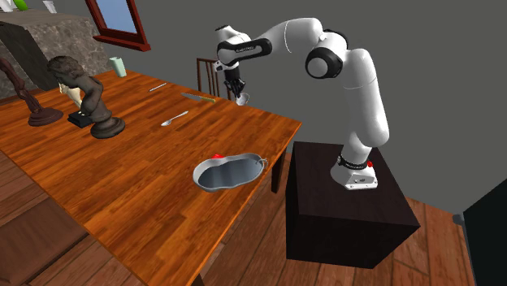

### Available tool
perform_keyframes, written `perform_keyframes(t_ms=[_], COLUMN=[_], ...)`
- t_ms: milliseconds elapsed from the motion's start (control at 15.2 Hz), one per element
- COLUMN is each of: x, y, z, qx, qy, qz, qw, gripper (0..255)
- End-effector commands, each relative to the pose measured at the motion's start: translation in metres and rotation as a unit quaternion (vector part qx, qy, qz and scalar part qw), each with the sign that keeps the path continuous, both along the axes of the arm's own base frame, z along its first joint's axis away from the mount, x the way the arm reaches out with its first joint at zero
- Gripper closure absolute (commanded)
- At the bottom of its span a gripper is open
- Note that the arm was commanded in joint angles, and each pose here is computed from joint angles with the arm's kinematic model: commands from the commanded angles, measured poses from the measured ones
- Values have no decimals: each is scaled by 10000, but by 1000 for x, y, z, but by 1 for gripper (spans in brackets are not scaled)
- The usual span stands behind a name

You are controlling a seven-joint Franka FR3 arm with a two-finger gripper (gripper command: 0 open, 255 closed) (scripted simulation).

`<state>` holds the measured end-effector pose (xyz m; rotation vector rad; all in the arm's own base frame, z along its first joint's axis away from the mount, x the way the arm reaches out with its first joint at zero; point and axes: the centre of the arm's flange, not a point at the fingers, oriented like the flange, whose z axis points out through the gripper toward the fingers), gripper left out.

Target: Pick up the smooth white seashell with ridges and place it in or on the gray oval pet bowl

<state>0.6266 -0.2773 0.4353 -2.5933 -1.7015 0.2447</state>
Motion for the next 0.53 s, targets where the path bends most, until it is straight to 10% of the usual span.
perform_keyframes(t_ms=[0, 462], x=[0, 0], y=[0, 0], z=[11, 48], qx=[1, 1], qy=[3, 3], qz=[-1, -1], qw=[10000, 10000], gripper=[255, 255])
